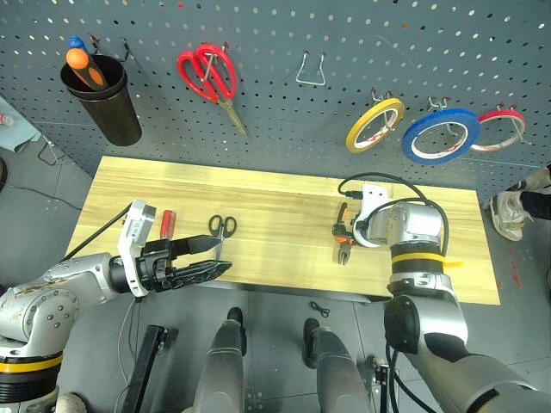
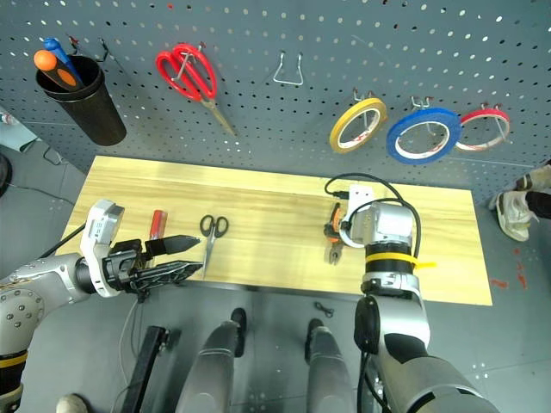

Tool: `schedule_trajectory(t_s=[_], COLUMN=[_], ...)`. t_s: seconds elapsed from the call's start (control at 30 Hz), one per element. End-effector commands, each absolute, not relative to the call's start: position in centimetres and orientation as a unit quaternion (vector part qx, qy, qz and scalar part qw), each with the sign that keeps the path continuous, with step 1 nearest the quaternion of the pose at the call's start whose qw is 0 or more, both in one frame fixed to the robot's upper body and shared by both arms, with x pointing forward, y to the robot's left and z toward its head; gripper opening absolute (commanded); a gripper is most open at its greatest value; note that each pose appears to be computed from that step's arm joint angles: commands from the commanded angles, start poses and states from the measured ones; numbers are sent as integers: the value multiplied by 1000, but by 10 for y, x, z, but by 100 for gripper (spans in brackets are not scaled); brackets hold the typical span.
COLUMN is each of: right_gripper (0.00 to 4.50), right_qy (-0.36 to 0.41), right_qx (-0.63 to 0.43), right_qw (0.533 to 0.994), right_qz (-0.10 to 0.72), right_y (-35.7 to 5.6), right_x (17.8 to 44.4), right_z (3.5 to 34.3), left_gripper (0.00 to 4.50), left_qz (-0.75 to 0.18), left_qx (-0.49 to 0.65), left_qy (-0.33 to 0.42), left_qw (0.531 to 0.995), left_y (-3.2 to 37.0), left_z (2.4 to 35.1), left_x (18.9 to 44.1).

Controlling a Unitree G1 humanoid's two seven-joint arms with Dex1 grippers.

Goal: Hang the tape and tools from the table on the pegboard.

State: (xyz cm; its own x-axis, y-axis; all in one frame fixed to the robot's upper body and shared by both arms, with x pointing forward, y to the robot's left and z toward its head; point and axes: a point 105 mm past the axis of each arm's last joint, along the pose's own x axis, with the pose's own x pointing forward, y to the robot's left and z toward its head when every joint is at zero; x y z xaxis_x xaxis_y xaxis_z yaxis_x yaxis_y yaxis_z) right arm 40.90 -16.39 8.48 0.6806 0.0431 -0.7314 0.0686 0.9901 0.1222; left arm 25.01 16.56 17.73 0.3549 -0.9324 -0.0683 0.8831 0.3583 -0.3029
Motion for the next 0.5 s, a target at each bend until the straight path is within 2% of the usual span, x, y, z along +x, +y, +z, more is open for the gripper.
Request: schedule_trajectory(t_s=[0.03,0.13,0.2,0.23,0.4,0.5], right_gripper=[422,335,260,244,243,243], right_qy=[378,370,362,358,333,276], right_qx=[61,48,40,35,4,-5], right_qw=[924,928,931,933,941,944], right_qz=[-1,3,9,12,65,183], right_y=[-165,-167,-167,-167,-157,-126], right_x=[415,418,419,420,416,397], right_z=[92,93,95,95,105,140], left_gripper=[450,450,450,450,450,450], left_qz=[-563,-563,-564,-565,-568,-562], left_qx=[-98,-98,-99,-99,-100,-105], left_qy=[106,107,107,107,107,96], left_qw=[814,813,813,812,810,815], left_y=[166,166,165,164,162,162], left_z=[183,183,182,182,180,183], left_x=[246,246,246,246,246,248])
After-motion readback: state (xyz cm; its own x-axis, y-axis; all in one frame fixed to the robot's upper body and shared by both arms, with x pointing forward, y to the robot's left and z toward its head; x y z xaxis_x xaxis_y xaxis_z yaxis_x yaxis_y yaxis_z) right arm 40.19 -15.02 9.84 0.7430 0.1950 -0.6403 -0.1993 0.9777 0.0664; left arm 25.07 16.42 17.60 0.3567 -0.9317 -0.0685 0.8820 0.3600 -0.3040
